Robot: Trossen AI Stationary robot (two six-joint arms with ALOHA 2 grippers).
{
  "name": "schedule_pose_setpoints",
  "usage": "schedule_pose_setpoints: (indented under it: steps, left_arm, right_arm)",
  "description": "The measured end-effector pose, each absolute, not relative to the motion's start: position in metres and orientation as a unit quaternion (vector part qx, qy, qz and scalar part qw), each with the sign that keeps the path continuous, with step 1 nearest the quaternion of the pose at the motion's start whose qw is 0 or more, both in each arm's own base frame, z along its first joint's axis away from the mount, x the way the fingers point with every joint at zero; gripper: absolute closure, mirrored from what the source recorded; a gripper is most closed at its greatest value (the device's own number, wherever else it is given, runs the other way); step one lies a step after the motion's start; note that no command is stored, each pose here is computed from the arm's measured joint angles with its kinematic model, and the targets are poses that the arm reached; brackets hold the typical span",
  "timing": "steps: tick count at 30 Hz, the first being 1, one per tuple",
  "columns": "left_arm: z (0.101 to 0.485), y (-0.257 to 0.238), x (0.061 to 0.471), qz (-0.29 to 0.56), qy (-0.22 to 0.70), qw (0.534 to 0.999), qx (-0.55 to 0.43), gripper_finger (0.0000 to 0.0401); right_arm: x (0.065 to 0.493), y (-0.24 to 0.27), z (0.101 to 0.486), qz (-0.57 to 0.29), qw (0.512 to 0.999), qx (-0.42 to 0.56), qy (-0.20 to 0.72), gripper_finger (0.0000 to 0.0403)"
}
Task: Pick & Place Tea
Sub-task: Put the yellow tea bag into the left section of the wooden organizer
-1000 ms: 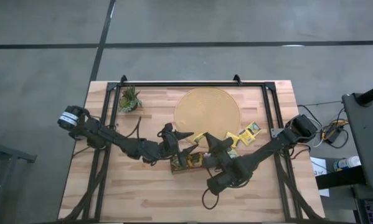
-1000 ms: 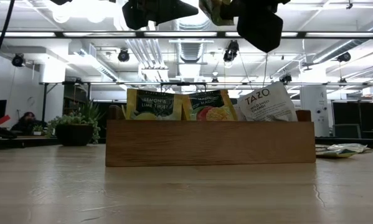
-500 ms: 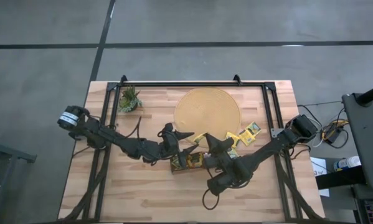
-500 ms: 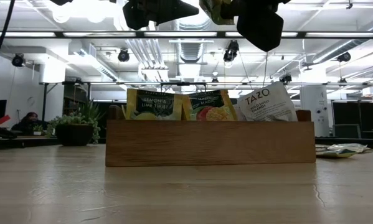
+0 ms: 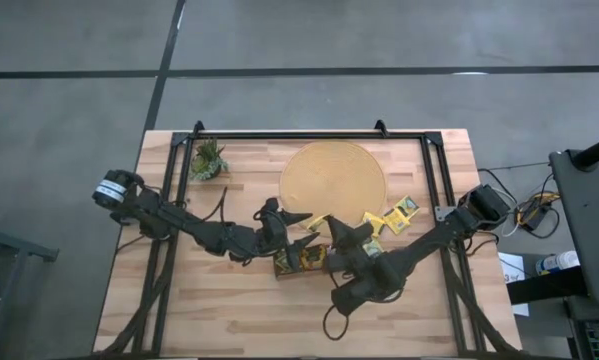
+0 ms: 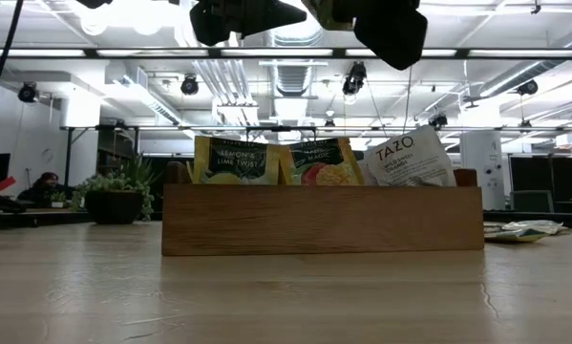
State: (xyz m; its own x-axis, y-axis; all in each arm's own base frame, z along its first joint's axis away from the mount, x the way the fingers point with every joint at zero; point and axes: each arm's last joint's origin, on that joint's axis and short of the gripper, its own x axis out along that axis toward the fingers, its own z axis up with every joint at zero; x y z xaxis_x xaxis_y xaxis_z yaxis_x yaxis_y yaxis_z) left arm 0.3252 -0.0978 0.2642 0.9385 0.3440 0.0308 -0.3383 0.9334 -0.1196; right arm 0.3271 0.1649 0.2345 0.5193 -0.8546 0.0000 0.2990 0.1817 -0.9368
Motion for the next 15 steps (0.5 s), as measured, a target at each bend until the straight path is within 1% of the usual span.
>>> schedule_pose_setpoints:
  steps: [2,3,4,5,7,8,9,11,12,13,14,15]
  left_arm:
    - [0.264,-0.098,0.325,0.173,-0.026,0.983,-0.056,0.016]
    - [0.264,-0.098,0.325,0.173,-0.026,0.983,-0.056,0.016]
    - [0.264,-0.098,0.325,0.173,-0.026,0.983,-0.056,0.016]
    - [0.264,-0.098,0.325,0.172,-0.026,0.983,-0.056,0.016]
    - [0.264,-0.098,0.325,0.171,-0.025,0.983,-0.056,0.016]
    - [0.265,-0.098,0.325,0.158,-0.029,0.985,-0.06,0.016]
    - [0.268,-0.098,0.321,0.133,-0.032,0.989,-0.061,0.016]
    - [0.272,-0.102,0.316,0.118,-0.034,0.99,-0.063,0.016]
    - [0.272,-0.104,0.315,0.117,-0.034,0.991,-0.063,0.016]
    - [0.271,-0.106,0.314,0.12,-0.029,0.991,-0.055,0.016]
    - [0.27,-0.108,0.312,0.129,-0.024,0.99,-0.045,0.016]
    - [0.269,-0.108,0.312,0.136,-0.022,0.99,-0.038,0.016]
  right_arm:
    - [0.335,0.17,0.228,-0.393,0.709,-0.509,0.288,0.0394]
    - [0.34,0.173,0.223,-0.368,0.712,-0.518,0.3,0.0394]
    - [0.348,0.176,0.219,-0.336,0.725,-0.517,0.306,0.0394]
    - [0.359,0.18,0.215,-0.318,0.746,-0.505,0.295,0.0394]
    - [0.377,0.186,0.214,-0.294,0.783,-0.495,0.236,0.0394]
    - [0.381,0.188,0.211,-0.292,0.784,-0.51,0.203,0.0394]
    - [0.38,0.188,0.204,-0.294,0.78,-0.528,0.164,0.0394]
    - [0.37,0.186,0.196,-0.313,0.756,-0.569,0.081,0.0394]
    - [0.371,0.187,0.188,-0.308,0.72,-0.614,0.095,0.0394]
    - [0.371,0.186,0.186,-0.306,0.696,-0.64,0.112,0.0394]
    - [0.372,0.186,0.184,-0.304,0.69,-0.644,0.126,0.0395]
    - [0.374,0.186,0.18,-0.301,0.698,-0.637,0.129,0.0394]
